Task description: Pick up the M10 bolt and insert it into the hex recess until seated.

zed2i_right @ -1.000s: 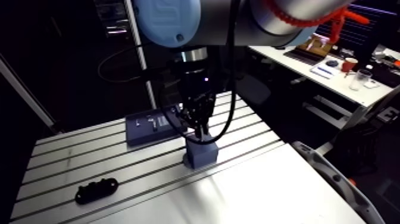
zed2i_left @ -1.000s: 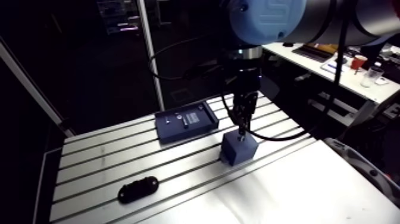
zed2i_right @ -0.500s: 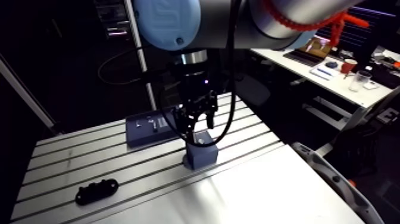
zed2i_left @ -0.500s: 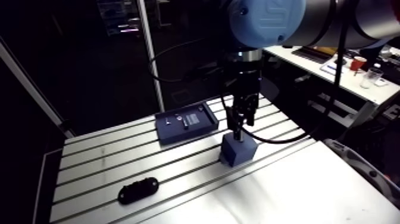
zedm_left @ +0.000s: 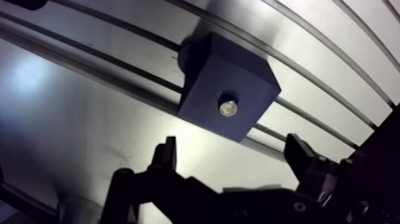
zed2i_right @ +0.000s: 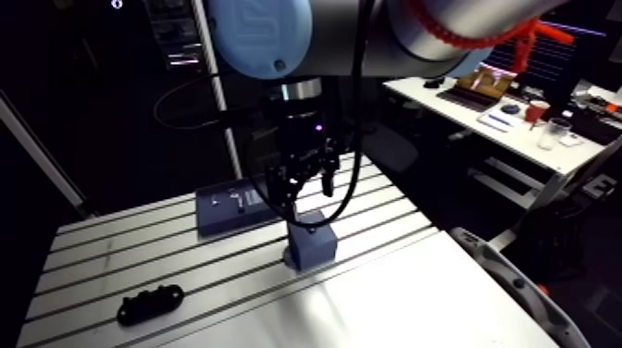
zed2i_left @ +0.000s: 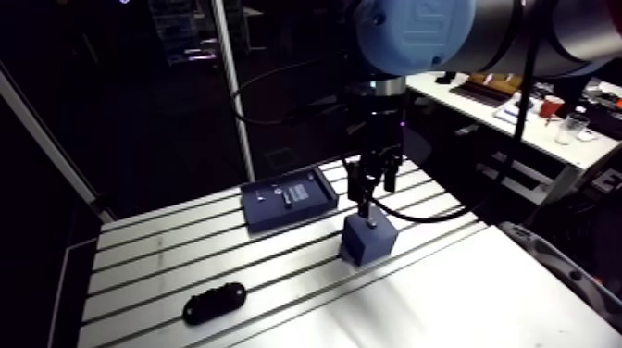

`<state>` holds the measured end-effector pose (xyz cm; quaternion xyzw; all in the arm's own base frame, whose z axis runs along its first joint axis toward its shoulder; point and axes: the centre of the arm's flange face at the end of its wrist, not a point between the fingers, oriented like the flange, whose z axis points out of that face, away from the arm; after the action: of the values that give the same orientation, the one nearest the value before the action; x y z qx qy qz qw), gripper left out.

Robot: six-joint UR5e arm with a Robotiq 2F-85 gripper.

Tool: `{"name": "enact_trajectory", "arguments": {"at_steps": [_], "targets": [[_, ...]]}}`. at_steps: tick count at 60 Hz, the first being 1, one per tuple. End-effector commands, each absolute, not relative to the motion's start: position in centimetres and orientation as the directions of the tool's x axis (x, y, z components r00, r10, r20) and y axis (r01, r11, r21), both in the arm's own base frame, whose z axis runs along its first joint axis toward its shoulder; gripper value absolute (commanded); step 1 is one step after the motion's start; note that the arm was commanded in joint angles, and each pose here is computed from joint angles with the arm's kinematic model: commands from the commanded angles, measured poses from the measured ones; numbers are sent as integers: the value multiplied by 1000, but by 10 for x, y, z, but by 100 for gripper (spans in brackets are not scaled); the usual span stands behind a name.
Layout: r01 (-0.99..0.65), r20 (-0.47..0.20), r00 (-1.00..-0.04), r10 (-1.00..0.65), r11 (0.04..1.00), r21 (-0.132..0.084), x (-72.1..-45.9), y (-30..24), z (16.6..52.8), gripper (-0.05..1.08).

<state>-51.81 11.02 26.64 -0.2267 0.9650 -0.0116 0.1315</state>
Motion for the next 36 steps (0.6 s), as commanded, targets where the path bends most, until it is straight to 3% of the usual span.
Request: {"name": "enact_trajectory", "arguments": {"at_steps": [1, 9, 17, 25, 36], "targets": [[-335, -212, -918, -335, 941, -36, -516, 107, 278, 8], [-219, -207, -954, -219, 975, -23, -510, 101, 277, 14], [-109, -210, -972, -107, 994, -1, -508, 101, 268, 28], [-75, -154, -986, -70, 997, 29, -510, 103, 264, 37], [-38, -136, -990, -32, 999, 39, -509, 104, 267, 42]]}}
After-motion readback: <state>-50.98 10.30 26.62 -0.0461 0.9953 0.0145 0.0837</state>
